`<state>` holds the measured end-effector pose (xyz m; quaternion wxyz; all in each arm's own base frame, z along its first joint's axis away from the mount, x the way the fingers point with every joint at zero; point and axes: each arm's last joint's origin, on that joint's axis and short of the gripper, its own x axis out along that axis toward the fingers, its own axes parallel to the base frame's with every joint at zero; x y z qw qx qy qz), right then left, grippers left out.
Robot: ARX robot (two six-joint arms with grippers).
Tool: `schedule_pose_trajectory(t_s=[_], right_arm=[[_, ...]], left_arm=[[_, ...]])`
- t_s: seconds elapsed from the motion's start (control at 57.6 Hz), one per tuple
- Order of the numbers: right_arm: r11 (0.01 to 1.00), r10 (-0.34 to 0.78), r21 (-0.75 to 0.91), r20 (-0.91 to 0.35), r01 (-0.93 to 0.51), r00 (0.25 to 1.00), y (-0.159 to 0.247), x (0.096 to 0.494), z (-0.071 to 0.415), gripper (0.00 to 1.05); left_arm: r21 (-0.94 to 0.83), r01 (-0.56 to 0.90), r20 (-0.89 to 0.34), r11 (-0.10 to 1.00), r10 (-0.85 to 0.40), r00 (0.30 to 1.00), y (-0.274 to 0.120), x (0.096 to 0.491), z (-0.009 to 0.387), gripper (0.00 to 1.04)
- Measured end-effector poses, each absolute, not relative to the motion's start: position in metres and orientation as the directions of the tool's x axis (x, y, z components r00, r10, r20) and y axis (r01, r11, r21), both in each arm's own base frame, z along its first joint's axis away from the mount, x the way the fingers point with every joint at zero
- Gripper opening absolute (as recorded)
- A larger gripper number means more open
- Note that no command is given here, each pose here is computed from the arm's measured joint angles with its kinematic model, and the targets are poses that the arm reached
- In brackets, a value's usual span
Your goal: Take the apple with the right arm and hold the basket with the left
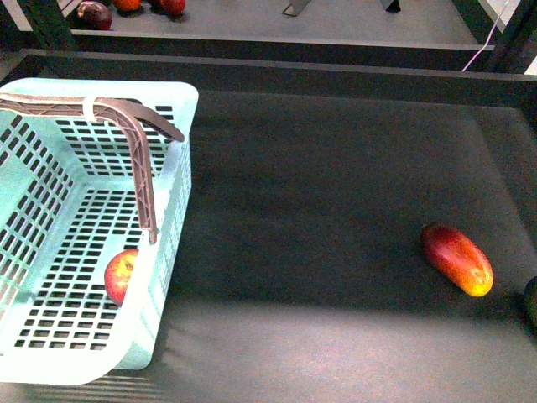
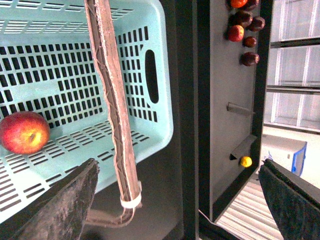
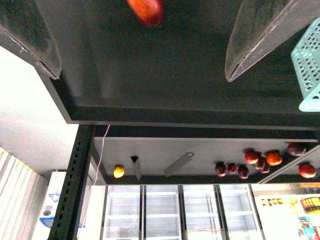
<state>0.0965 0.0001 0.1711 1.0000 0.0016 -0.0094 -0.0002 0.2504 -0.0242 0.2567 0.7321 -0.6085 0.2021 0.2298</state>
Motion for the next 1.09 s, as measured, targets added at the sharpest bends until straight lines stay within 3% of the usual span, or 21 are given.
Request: schedule_pose_trajectory(t_s=[0.312,0.33,0.364,0.416,0.486,0.538,0.677,0.798,1.093], right_arm=[[1.000,0.000,0.003,0.019,0.000,1.000,0.000,0.097,0.171,0.96],[1.000,0.000,0.003,0.019,0.000,1.000,0.000,0.097,0.171,0.96],[1.000,-0.001,0.003,0.019,0.001,1.000,0.000,0.097,0.171,0.96],[1.000,-0.001,0.003,0.019,0.001,1.000,0.000,0.097,0.171,0.96],[1.000,0.000,0.003,0.019,0.000,1.000,0.000,0.097,0.171,0.96],[1.000,-0.001,0.003,0.019,0.001,1.000,0.000,0.097,0.171,0.96],[1.000,0.000,0.003,0.019,0.000,1.000,0.000,0.097,0.171,0.96],[1.000,-0.001,0.003,0.019,0.001,1.000,0.000,0.097,0.171,0.96],[1.000,0.000,0.003,0.019,0.000,1.000,0.000,0.097,0.171,0.96]], left_arm=[[-0.804,-0.568,-0.563,0.176,0.084,0.823,-0.025,0.247,0.261,0.97],[-0.815,-0.534,-0.534,0.227,0.068,0.843,-0.025,0.247,0.259,0.95],[-0.851,-0.326,-0.354,0.412,0.008,0.935,-0.024,0.244,0.249,0.84],[-0.673,-0.096,-0.155,0.733,-0.012,0.988,-0.021,0.231,0.234,0.70],[-0.438,-0.011,-0.041,0.899,-0.008,0.999,-0.018,0.218,0.229,0.57],[-0.288,0.003,0.001,0.958,-0.003,1.000,-0.015,0.210,0.227,0.48],[-0.086,0.023,-0.007,0.996,-0.024,1.000,-0.008,0.193,0.212,0.23],[-0.040,0.000,-0.011,0.999,-0.001,1.000,-0.001,0.180,0.201,0.02],[-0.015,0.003,-0.006,1.000,-0.003,1.000,-0.001,0.150,0.183,0.03]])
